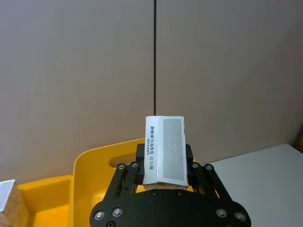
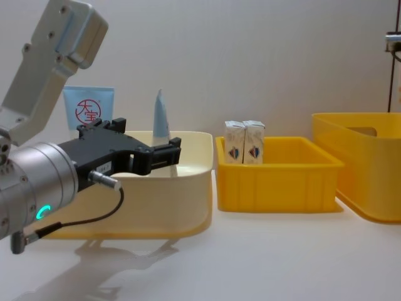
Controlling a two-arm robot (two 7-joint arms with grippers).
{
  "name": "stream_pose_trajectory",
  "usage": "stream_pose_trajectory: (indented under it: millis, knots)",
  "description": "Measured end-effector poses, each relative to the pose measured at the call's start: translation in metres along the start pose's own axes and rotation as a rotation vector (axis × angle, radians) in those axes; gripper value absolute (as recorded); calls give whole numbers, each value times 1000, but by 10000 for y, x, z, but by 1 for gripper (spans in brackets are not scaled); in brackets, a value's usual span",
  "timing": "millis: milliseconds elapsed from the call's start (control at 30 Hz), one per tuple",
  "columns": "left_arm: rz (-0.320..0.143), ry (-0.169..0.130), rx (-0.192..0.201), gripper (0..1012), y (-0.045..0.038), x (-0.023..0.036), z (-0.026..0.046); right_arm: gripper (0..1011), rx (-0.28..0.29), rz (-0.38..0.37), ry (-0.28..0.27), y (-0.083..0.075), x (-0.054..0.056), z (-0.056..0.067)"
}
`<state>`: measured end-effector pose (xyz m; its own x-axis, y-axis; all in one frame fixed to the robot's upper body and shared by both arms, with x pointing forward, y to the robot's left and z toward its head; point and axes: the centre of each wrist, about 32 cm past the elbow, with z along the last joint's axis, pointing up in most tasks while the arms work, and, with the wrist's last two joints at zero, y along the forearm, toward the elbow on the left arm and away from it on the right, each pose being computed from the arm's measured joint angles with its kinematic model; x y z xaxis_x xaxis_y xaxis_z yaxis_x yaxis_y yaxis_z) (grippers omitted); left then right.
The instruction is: Bimanual collaborative sorting of washing and personal care products
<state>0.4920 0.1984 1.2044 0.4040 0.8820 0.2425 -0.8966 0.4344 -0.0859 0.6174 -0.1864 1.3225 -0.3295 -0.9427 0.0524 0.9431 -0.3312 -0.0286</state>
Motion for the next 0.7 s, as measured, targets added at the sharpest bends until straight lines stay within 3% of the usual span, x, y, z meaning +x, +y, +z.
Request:
stream_pose_trajectory:
  millis: [300,700]
  knots:
    - [0,0,0,1003,0,0,0,463,-13,-42,-7,19,48,-39]
    - [0,0,0,1003,0,0,0,844,-20,-64,-11,28,73,-59]
